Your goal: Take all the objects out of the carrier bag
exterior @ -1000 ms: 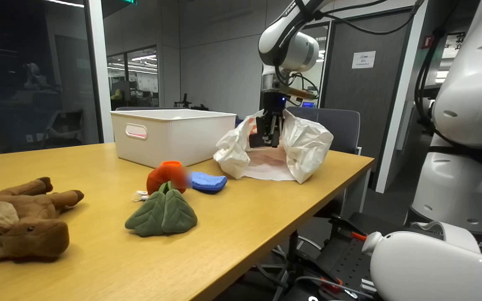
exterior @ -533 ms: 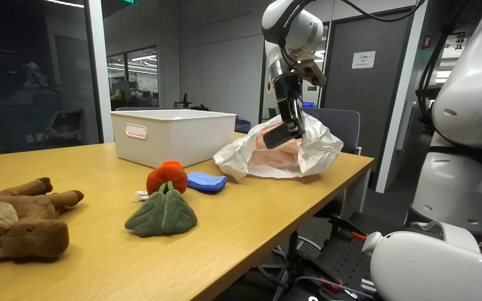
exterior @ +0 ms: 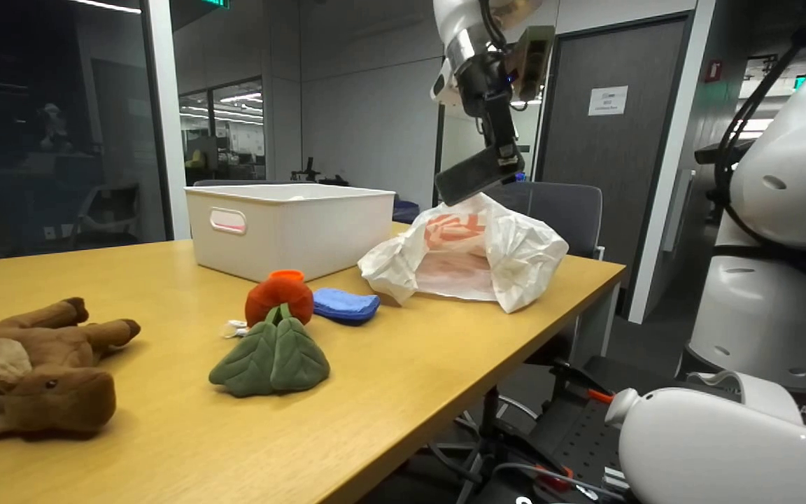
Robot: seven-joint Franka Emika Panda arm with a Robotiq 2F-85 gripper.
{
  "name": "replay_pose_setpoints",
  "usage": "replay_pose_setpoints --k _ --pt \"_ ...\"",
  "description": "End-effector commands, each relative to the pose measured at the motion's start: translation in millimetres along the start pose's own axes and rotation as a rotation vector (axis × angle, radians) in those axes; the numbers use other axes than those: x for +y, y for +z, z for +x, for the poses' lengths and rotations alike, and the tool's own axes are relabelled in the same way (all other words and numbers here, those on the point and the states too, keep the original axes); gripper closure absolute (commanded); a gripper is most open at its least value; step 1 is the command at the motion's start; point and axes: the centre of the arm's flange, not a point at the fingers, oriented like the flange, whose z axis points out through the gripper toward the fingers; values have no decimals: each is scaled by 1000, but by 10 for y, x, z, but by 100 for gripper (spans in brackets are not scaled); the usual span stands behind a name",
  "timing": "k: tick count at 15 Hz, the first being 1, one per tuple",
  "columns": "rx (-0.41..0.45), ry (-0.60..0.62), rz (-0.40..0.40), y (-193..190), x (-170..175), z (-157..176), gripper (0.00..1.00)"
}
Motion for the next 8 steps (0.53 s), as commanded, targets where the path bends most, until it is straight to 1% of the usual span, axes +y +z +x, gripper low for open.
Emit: replay_pose_setpoints --k 1,3,6,7,8 --pt "86 -159 -96 -110 -939 128 92" --pt "153 -235 -153 -89 -1423 367 92" --pt "301 -299 -254 53 -1998 920 92" --pt "357 -305 -295 128 -2131 1160 92" --pt "405 -326 -338 58 -1926 1243 92"
